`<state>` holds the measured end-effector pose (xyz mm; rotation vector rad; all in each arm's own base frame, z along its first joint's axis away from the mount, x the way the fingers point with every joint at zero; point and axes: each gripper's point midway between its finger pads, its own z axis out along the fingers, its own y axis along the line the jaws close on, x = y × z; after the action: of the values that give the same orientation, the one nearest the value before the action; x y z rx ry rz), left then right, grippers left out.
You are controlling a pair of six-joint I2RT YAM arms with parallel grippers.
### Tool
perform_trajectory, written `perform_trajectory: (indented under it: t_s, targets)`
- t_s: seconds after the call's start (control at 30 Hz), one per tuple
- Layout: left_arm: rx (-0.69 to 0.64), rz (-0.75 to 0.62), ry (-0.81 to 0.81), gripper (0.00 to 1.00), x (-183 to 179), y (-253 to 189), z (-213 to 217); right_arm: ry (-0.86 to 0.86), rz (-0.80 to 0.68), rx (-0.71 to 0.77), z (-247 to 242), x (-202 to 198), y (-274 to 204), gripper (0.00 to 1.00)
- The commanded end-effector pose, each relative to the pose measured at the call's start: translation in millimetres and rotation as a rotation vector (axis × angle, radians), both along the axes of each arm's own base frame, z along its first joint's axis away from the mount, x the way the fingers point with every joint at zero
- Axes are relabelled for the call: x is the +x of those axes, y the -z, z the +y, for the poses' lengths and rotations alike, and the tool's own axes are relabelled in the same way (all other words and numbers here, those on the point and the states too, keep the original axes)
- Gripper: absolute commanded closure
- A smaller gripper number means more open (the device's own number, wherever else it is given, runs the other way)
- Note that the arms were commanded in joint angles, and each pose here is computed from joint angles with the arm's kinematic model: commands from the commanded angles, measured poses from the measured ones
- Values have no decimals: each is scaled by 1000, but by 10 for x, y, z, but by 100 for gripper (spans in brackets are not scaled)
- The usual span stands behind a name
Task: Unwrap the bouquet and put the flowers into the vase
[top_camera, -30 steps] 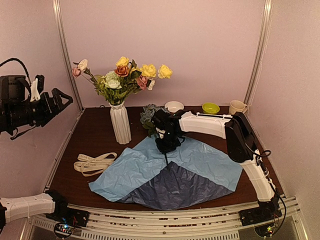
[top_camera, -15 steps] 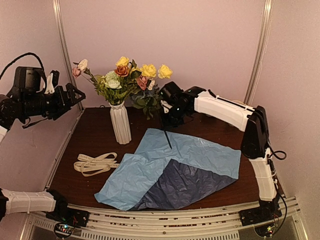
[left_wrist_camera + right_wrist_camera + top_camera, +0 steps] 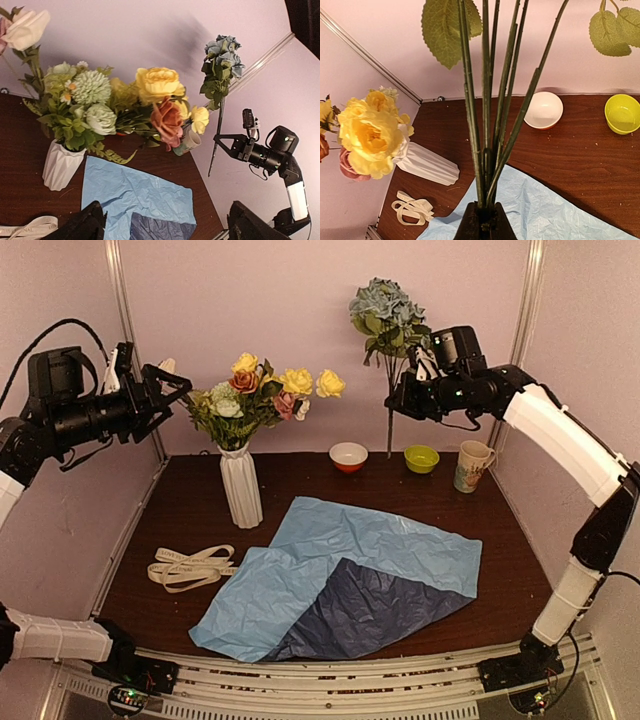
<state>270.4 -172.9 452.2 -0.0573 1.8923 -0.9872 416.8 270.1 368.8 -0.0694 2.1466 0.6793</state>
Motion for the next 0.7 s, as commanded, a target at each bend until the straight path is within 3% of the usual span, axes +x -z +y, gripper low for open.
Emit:
perform_trajectory:
  t_s: [0.0, 0.27, 0.67]
  targets:
    - [-104, -151, 96, 13, -59, -511, -282, -40, -165, 58, -38, -117, -443, 100]
    - [-58, -218, 279, 2, -96, -667, -1400, -306, -285, 178, 77, -892, -687, 100]
    - [-95, -372, 371, 2, -142, -762, -2839, -357, -267, 163, -184, -1644, -473, 100]
